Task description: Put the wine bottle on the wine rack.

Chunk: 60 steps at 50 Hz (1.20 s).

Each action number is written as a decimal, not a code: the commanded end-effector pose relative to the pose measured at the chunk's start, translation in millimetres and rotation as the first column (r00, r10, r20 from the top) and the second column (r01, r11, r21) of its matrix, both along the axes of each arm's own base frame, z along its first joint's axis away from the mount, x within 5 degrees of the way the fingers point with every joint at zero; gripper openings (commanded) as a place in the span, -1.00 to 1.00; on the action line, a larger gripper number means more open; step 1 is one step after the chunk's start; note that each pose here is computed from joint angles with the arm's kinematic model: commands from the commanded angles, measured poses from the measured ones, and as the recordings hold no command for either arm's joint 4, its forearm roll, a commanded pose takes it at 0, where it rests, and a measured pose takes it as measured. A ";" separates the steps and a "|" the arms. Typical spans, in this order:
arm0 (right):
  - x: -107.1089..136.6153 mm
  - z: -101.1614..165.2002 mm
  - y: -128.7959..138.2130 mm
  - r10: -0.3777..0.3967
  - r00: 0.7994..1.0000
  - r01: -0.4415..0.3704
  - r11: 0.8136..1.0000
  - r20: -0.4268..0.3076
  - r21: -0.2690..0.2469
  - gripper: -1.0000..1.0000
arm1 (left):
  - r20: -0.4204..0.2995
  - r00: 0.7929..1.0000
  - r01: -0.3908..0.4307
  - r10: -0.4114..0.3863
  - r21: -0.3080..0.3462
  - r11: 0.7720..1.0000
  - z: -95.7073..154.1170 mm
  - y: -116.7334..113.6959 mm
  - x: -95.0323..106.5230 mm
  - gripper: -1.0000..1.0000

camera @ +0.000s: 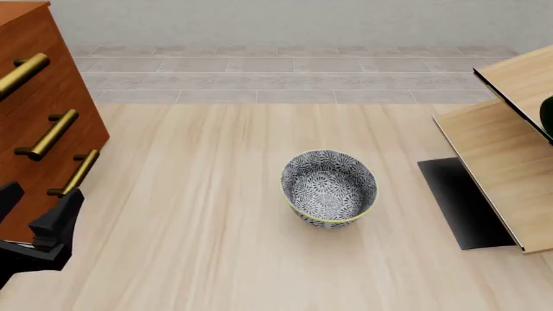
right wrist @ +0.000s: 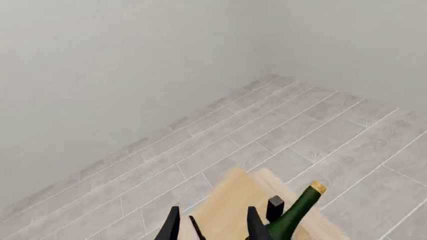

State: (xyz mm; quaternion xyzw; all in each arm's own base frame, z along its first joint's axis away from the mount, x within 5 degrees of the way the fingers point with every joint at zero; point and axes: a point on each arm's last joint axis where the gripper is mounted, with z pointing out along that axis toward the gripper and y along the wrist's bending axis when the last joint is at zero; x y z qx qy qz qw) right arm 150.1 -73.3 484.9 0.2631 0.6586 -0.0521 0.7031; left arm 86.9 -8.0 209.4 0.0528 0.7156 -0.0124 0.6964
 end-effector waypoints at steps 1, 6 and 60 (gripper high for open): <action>-15.4 -5.9 18.2 0.066 0.998 -0.066 0.997 -0.003 -0.032 1.00 | 0.014 1.000 -0.009 0.008 0.007 1.000 1.1 1.0 -2.8 1.00; -23.3 -17.1 27.1 0.105 0.994 -0.105 0.994 -0.005 -0.036 1.00 | 0.022 1.000 -0.011 0.011 0.011 1.000 1.7 1.3 -4.2 1.00; -72.7 -100.8 58.5 0.262 0.964 -0.264 0.962 -0.051 -0.061 1.00 | 0.034 0.999 -0.010 0.010 0.010 1.000 3.0 0.9 -0.6 1.00</action>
